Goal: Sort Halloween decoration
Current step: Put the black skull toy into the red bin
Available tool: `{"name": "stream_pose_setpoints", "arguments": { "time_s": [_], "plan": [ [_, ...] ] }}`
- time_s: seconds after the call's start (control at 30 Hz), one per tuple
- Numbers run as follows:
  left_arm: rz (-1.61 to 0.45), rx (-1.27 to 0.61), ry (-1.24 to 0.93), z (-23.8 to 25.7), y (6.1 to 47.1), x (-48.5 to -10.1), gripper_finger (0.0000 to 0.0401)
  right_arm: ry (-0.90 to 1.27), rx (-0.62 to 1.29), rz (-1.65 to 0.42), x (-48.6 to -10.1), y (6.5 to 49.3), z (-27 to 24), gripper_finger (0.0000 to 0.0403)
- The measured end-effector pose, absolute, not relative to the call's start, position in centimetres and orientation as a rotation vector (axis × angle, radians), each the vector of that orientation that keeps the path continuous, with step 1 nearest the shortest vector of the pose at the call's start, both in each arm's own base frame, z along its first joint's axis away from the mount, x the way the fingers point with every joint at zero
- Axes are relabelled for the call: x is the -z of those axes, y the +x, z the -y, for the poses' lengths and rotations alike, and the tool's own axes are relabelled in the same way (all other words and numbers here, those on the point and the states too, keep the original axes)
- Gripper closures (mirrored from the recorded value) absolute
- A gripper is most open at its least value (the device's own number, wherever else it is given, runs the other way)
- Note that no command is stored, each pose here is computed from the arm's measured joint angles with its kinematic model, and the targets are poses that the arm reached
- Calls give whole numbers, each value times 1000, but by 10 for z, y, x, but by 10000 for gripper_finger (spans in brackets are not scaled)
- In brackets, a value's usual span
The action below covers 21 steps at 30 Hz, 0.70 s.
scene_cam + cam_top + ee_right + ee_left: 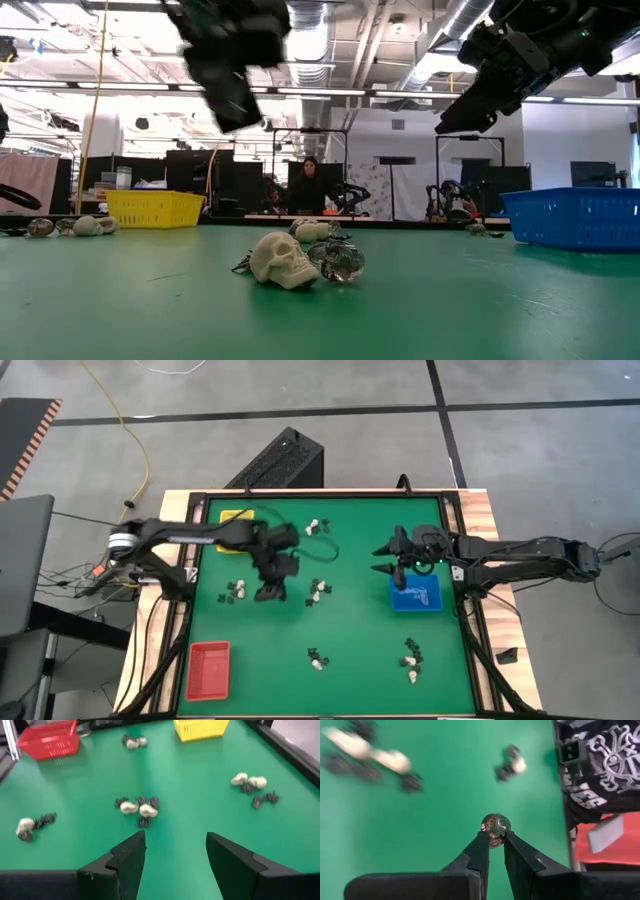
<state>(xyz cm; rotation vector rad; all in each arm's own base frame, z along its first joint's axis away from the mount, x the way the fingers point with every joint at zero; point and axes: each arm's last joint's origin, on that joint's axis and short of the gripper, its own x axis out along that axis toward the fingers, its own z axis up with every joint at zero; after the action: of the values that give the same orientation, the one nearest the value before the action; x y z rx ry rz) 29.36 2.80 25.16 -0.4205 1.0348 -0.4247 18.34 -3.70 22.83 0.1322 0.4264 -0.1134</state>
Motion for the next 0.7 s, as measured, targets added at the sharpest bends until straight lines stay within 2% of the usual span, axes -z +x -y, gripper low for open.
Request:
{"name": "stream_pose_setpoints", "arguments": {
  "time_s": [0.33,0.53,0.7],
  "plan": [
    [-1066,183,-635,79,186,-242,361,169,79,-307,-239,190,28,164],
    [-1066,207,-793,118,122,-232,361,235,19,-231,-239,207,16,164],
    [-1148,223,-820,131,89,-219,361,254,-27,-186,-230,229,2,164]
  ]
}}
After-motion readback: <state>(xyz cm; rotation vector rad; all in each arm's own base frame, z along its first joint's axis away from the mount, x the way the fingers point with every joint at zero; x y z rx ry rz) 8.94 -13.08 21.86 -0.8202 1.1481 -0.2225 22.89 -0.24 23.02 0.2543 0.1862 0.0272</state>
